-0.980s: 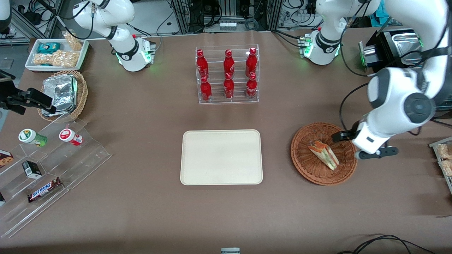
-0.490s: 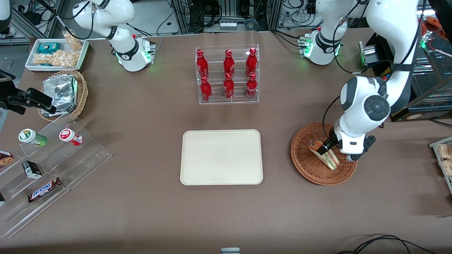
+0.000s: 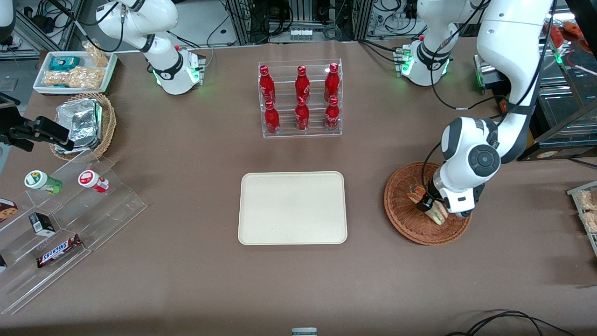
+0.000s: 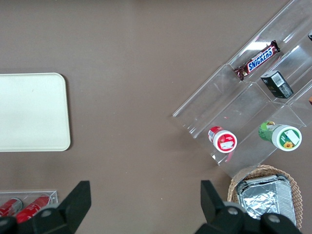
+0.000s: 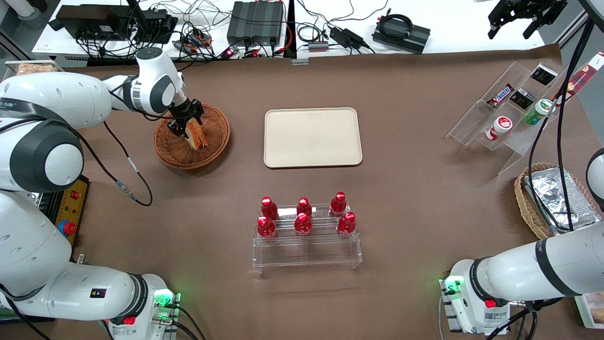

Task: Place sandwich from basket to tray
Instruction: 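Close the left gripper on the sandwich and lift it, then carry the sandwich over the cream tray and lower it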

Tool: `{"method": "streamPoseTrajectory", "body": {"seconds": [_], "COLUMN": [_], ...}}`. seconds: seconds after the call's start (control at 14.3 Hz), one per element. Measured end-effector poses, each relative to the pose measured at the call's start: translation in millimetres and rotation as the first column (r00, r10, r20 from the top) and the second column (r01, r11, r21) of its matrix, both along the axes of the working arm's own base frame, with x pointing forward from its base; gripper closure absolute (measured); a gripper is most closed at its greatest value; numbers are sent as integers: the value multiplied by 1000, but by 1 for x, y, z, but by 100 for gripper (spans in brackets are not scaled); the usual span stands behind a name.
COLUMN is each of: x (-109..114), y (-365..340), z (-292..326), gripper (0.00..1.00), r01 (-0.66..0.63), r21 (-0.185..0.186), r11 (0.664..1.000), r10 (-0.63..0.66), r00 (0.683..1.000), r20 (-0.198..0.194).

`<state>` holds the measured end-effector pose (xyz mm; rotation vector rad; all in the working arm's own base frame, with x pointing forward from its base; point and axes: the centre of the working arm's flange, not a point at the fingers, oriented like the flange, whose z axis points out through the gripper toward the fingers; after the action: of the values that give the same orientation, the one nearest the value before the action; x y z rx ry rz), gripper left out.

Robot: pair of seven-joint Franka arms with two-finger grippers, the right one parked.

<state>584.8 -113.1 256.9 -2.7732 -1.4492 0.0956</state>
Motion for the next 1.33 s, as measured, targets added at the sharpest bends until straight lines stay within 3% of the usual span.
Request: {"method": "streamPoseTrajectory", "body": {"seconds": [0.07,0.28,0.42,0.7,0.84,0.91,1.05,1.33], "x": [1,15,29,27,15,9,1,0], "y": [0,-1,-4,-60,-123,-154,-210,-301], "z": [2,38,82,115,103,95,85,72], "gripper": [49,74,78,81,85,86,86,86], "r01": [0,15,20,110,219,300,480,670], "r21": [1,32,44,27,16,18,10,-18], "r11": [1000,999,999,994,976,954,877,742], "r10": [0,-11,-14,-105,-216,-298,-480,-669], "r00": [1000,995,990,985,972,952,877,742], "r20": [-6,-103,-140,-137,-94,-67,-22,43]}}
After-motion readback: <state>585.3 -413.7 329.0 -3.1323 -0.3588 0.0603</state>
